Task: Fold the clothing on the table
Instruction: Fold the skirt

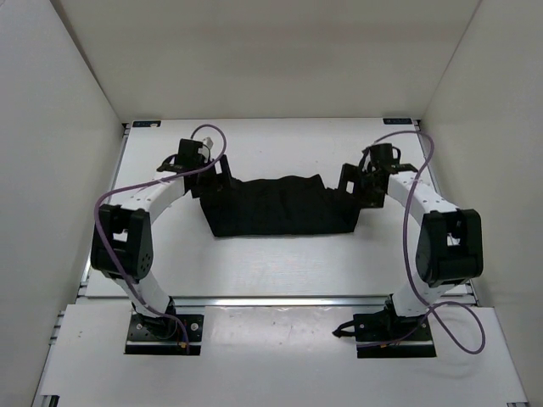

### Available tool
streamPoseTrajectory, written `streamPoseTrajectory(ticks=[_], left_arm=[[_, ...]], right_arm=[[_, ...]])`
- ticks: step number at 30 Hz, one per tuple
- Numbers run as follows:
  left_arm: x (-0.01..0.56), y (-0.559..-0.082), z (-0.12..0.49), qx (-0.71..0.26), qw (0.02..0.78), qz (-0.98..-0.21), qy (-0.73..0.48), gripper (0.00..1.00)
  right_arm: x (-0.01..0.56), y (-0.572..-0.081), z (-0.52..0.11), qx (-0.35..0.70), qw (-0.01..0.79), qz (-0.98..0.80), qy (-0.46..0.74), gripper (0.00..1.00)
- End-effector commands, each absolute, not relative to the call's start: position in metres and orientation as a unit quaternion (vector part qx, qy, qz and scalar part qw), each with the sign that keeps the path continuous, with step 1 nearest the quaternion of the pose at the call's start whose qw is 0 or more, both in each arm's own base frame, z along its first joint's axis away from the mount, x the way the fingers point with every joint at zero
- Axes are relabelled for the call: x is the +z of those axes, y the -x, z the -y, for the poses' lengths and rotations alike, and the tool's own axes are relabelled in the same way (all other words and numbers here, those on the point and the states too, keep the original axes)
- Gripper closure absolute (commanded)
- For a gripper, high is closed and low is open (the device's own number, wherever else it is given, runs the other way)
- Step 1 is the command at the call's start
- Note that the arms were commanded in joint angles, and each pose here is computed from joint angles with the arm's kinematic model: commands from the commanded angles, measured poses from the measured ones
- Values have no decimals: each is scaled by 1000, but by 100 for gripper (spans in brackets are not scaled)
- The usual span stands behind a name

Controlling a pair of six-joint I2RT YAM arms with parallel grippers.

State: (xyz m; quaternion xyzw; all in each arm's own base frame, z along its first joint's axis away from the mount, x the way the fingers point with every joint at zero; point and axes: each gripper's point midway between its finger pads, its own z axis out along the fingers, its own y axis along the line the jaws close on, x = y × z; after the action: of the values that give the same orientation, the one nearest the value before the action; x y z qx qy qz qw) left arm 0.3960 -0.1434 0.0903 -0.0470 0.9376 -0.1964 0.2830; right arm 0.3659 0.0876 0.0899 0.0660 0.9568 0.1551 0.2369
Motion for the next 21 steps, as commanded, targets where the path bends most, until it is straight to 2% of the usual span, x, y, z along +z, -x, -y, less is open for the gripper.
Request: streamPoseTrajectory(ticks=[1,5,9,14,19,21], left_arm=[[97,-389,124,-149,303,-940,51,1],[76,-373,122,-116,275,-953,43,11],[54,-361,115,-81,247,-965,44,12],[37,-351,112,-75,227,-970,47,18],[31,-350,117,-73,215,-973,43,24],[23,-348,117,-70,204,-975,44,27]], right_arm=[[75,-345,-95,174,228,-955,-78,6],[54,-328,-105,182,213,-957,-76,6],[48,-333,-109,180,207,-959,-74,6],[47,-345,-104,175,217,-958,-73,7],[44,-356,-100,173,220,-958,-69,16],[35,-354,-97,173,206,-960,-72,22]])
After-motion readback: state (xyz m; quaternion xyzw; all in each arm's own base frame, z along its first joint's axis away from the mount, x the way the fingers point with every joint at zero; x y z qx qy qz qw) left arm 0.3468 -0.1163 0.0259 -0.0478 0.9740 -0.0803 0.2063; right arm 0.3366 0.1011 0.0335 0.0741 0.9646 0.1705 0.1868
